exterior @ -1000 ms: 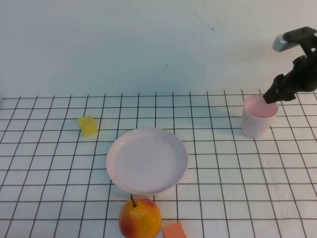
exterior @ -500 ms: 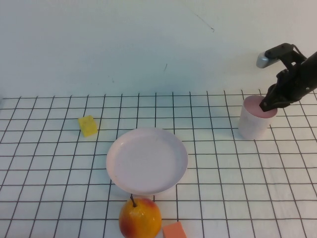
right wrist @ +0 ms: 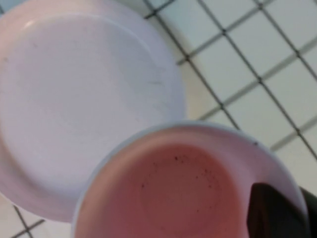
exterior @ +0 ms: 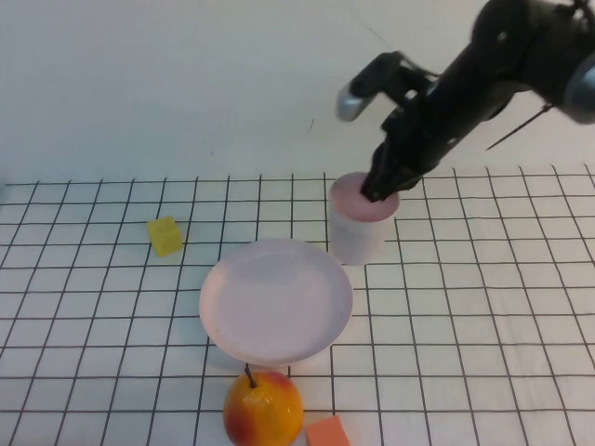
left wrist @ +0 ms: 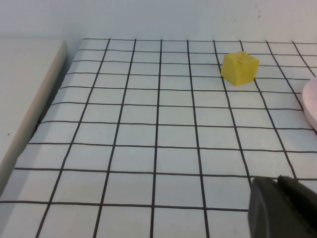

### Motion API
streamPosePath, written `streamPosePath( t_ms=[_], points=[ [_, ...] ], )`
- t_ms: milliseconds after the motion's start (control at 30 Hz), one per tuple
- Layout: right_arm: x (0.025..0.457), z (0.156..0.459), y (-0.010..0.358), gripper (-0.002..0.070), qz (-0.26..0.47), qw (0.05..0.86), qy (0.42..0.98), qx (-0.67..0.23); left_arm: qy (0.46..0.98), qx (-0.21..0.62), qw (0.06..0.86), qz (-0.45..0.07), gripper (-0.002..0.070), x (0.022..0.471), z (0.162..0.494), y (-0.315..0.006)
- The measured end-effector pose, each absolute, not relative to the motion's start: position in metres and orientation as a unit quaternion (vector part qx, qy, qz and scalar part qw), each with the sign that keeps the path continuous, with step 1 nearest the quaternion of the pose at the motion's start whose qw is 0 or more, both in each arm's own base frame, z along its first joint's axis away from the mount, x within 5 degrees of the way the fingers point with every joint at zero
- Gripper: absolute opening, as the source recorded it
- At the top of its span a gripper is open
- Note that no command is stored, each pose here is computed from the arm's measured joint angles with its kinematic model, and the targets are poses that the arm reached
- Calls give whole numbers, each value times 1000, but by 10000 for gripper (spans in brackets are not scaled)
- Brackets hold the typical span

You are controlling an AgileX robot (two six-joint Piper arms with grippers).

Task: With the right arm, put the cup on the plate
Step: Place the cup on the plate

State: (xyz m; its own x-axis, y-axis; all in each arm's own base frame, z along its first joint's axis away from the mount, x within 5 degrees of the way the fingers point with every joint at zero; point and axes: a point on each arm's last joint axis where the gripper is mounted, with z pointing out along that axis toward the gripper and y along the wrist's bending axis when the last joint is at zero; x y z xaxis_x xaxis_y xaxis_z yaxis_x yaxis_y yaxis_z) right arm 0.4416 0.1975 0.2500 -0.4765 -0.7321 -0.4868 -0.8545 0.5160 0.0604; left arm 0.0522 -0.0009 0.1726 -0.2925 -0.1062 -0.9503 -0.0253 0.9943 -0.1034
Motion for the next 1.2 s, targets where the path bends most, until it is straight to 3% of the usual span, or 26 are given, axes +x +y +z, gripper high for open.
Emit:
streamPosePath(
  t_ms=[200,600,733,833,900,1033,1133,1200],
  points=[
    [415,229,272,29,146,210,807,-531,803,-41,593,-34,-3,52,173,-1],
    [414,195,294,41,148,202,805,-538,803,-41,593,-34,-3,52,173,-1],
    [414,195,295,127,153,202,810,-530,803,-41,593,-34,-3,52,173,-1],
    [415,199,295,246,157,201,816,-520,803,-41,593,-34,-3,52,173,-1],
    [415,210,296,304,162,197,816,-518,803,-41,593,-34,-3,52,173,-1],
    [413,251,298,337,172,203,811,-521,803,-41,593,-34,-3,52,173,-1],
    [406,299,294,319,178,238,802,-518,803,-41,593,-34,-3,52,173,-1],
    [396,338,288,265,179,276,790,-518,803,-41,593,-34,-3,52,173,-1]
  ],
)
